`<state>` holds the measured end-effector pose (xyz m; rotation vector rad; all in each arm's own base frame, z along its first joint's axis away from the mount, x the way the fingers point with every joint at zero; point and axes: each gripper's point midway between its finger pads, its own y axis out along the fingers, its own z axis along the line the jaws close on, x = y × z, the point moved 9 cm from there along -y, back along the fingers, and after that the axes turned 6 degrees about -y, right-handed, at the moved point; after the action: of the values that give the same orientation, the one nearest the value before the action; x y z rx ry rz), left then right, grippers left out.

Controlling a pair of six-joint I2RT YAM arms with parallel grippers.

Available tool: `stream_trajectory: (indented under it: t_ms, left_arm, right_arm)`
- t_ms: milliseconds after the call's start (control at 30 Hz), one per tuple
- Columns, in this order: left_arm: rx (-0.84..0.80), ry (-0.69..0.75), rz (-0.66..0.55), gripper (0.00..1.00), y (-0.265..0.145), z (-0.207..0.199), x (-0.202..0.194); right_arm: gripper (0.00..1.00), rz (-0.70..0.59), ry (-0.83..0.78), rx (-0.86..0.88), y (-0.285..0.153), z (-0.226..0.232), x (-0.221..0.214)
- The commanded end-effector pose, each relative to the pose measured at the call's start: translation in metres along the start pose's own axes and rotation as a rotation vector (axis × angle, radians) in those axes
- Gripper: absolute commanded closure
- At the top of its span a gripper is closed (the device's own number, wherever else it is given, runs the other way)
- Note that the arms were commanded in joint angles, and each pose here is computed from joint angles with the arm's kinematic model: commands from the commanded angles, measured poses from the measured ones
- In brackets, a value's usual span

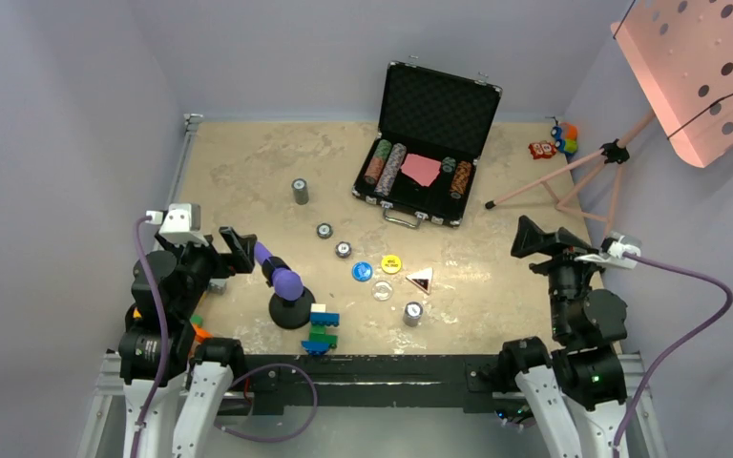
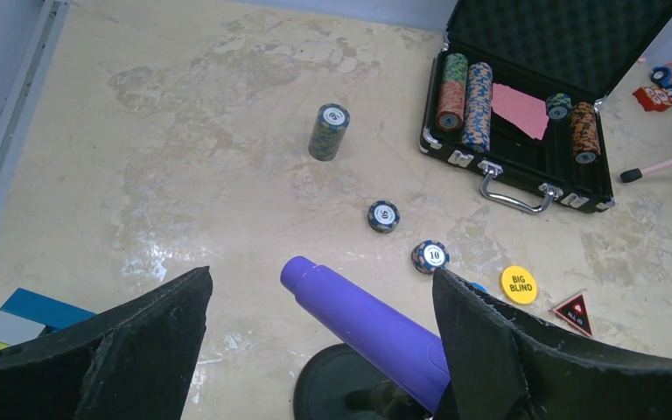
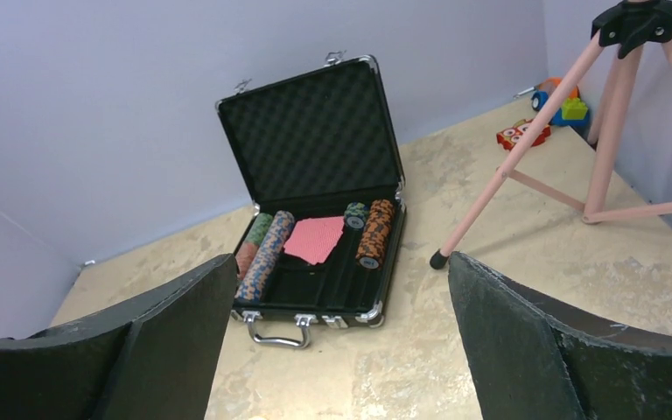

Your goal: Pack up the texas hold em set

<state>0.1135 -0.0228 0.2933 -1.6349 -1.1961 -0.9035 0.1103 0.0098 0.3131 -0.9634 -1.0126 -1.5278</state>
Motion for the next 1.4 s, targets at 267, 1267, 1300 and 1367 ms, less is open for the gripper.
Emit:
stream_trajectory:
  t_ms: [267,1267,1300,1367]
  left_arm:
    - [-0.025,0.011,-0.014,0.00,0.006,-0.003,0.007]
    - [0.023,0.037,0.122,0.02,0.037,0.001,0.006]
    - [0.022,0.037,0.121,0.02,0.036,0.001,0.006]
    - [0.024,0.038,0.117,0.02,0.035,0.001,0.006]
  right_arm:
    - [0.04,0.077,-0.065,0.071,0.009,0.009,-0.001]
    - [0.21,1.120,-0.066,0.246,0.001,0.077,-0.151]
    - [0.21,1.145,-0.078,0.252,-0.001,0.082,-0.154]
    - [0.21,1.204,-0.112,0.266,-0.004,0.089,-0.162]
